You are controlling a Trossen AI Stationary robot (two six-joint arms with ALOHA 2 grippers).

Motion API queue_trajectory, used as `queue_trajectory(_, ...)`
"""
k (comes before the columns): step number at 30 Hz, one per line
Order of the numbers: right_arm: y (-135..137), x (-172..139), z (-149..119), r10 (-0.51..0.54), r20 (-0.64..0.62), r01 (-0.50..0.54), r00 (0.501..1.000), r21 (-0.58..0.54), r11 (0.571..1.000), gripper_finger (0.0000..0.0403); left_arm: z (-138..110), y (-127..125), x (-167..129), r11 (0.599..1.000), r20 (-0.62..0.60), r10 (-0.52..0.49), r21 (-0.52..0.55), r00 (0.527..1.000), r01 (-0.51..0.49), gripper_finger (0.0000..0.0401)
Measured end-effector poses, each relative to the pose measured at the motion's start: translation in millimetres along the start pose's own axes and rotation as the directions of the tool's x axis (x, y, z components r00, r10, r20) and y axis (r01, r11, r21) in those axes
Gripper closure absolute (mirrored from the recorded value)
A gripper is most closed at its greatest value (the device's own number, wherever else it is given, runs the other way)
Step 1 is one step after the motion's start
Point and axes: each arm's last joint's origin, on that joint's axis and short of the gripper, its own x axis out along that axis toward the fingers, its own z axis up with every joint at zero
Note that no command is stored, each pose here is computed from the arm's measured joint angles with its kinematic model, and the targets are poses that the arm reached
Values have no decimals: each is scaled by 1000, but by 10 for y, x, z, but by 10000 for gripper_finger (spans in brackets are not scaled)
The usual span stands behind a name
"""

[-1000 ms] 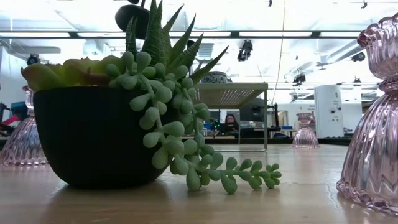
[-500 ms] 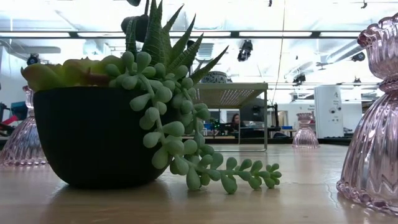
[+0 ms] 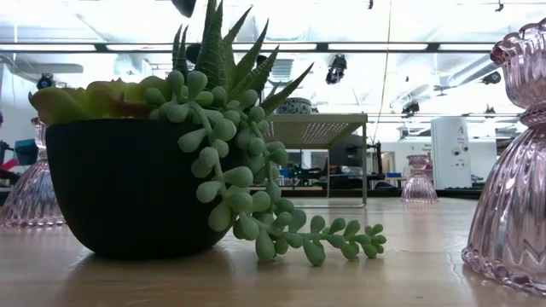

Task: Pick & Place candle stick holders
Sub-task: Put the right black candle holder on the shelf aligned with the other black candle holder

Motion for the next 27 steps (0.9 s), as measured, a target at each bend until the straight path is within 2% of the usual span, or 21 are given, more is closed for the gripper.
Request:
queue_trajectory(3, -1, -186, -14, -33, -37, 34, 999, 24, 999, 198, 23, 164, 32, 997, 68, 77, 3, 995, -78, 384)
queue_trajectory(9, -39, -510, -86, -183, -117, 194, 976, 90, 977, 203, -22, 559, 104, 972, 124, 232, -10, 965, -233, 384)
queue_trajectory(16, -50, -737, -138, -225, -120, 233, 967, 63, 970, 218, -179, 899, 356, 960, 119, 280, -20, 952, -280, 384)
queue_trajectory(21, -70, -889, -237, -242, -117, 251, 963, 69, 965, 230, -301, 1000, 520, 954, 94, 299, -26, 950, -298, 384)
queue_trajectory(27, -110, -1056, -438, -244, -121, 260, 962, 134, 956, 239, -408, 1104, 656, 948, 84, 319, -35, 944, -318, 384)
